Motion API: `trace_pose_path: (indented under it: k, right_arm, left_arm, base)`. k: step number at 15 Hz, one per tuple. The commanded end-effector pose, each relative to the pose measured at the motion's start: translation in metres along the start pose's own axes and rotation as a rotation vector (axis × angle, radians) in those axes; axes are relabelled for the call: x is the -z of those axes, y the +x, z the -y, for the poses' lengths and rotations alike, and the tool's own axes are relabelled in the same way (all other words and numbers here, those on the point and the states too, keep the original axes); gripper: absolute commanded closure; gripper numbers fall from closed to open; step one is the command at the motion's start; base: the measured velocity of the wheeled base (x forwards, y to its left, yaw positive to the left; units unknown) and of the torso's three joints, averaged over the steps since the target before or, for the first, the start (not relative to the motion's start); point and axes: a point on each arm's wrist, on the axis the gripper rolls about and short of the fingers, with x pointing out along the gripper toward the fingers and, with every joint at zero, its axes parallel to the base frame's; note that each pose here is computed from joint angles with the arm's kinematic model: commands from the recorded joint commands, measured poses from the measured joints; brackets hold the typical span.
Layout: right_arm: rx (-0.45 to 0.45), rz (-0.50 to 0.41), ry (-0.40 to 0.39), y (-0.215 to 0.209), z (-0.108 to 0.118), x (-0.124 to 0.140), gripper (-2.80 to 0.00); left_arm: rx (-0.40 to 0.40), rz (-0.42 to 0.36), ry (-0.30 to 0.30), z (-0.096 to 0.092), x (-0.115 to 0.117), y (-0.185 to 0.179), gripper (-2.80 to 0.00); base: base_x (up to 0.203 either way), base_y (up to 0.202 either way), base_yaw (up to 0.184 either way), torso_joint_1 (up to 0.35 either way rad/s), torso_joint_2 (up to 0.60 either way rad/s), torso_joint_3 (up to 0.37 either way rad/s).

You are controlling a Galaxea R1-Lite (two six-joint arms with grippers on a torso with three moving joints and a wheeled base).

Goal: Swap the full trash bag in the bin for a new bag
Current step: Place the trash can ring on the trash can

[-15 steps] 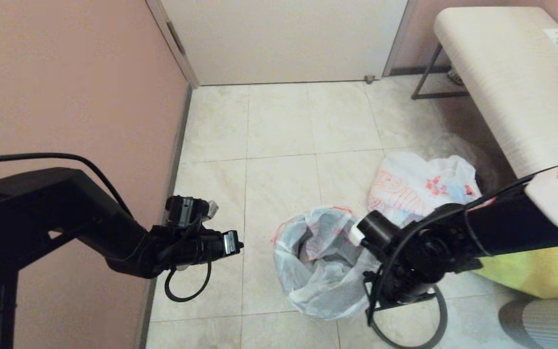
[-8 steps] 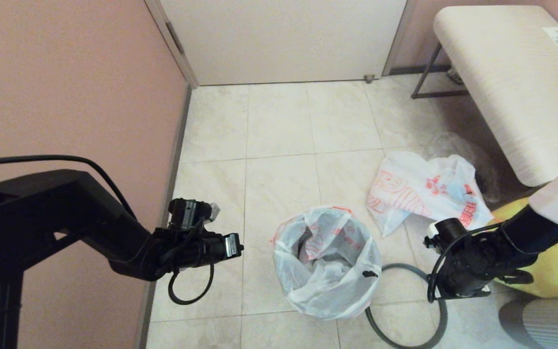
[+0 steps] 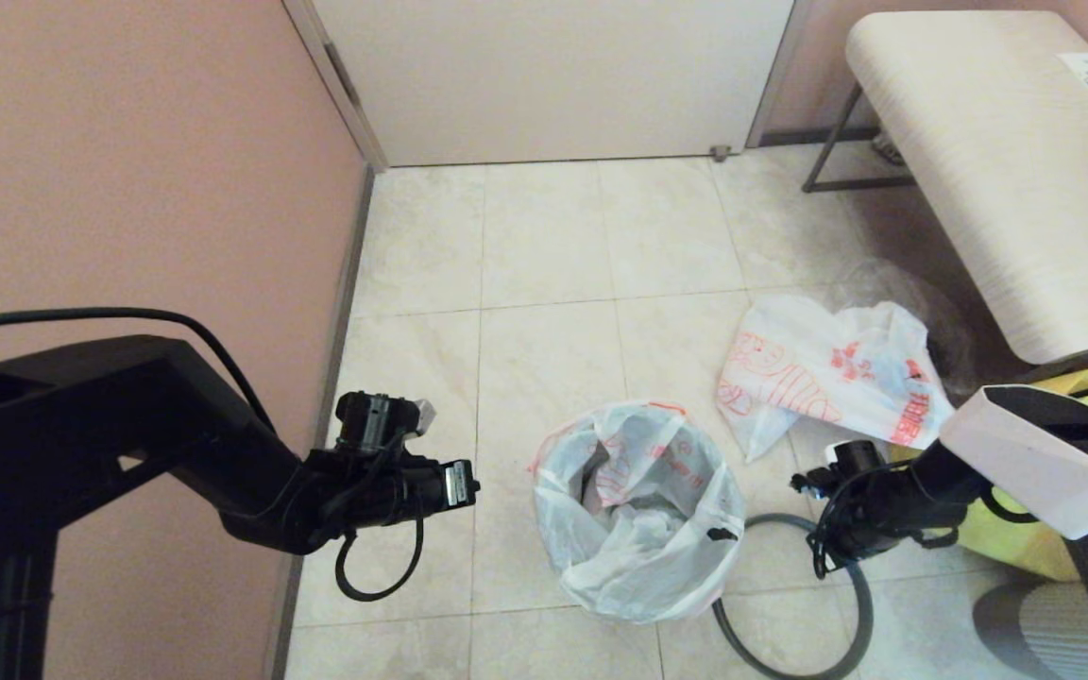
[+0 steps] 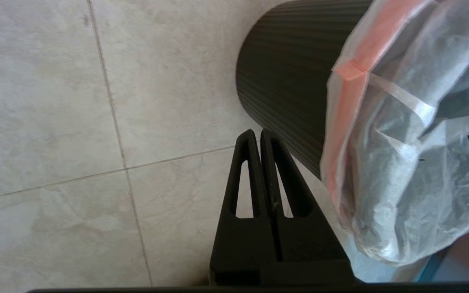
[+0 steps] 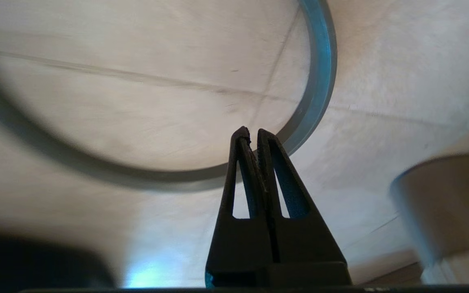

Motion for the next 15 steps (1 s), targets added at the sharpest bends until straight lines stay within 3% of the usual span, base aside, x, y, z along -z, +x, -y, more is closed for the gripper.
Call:
trace_pose_path:
  k: [1, 2, 3, 5, 12, 13, 15]
  right_arm:
    - [-0.009, -0.059, -0.032, 0.04, -0.008, 0.016, 0.0]
    - [-0.004, -0.05, -0.046, 0.046, -0.007, 0.015, 0.0]
    - [0.003, -0.013, -0.039, 0.049, -0.005, 0.009, -2.8]
    - [0.025, 0.05, -0.019, 0.05, 0.001, 0.001, -2.8]
    - [0.073, 0.116, 0.008, 0.071, 0.026, -0.012, -2.8]
    - [0.079, 0.121, 0.001, 0.074, 0.029, -0.013, 0.0]
    - [0.078, 0.108, 0.002, 0.08, 0.032, -0.012, 0.0]
  left_arm:
    - [0.001, 0.002, -0.002, 0.0, 0.0, 0.001, 0.0]
    - [0.0, 0.002, -0.003, -0.001, 0.0, 0.0, 0.0]
    - [0.0, 0.002, -0.003, -0.001, 0.0, 0.0, 0.0]
    - [0.0, 0.001, -0.002, -0.001, 0.0, 0.0, 0.0]
    - [-0.001, 0.0, -0.002, -0.001, 0.0, 0.001, 0.0]
    - [0.0, 0.001, -0.002, -0.001, 0.0, 0.001, 0.0]
    - [-0.001, 0.0, -0.002, -0.001, 0.0, 0.001, 0.0]
  base:
    - [0.0, 0.0, 0.0, 0.0, 0.0, 0.0]
    - [0.0, 0.0, 0.0, 0.0, 0.0, 0.0]
    - [0.0, 0.0, 0.0, 0.0, 0.0, 0.0]
    - [0.0, 0.0, 0.0, 0.0, 0.0, 0.0]
    - [0.0, 0.0, 0.0, 0.0, 0.0, 0.0]
    - [0.0, 0.0, 0.0, 0.0, 0.0, 0.0]
    - [0.0, 0.0, 0.0, 0.0, 0.0, 0.0]
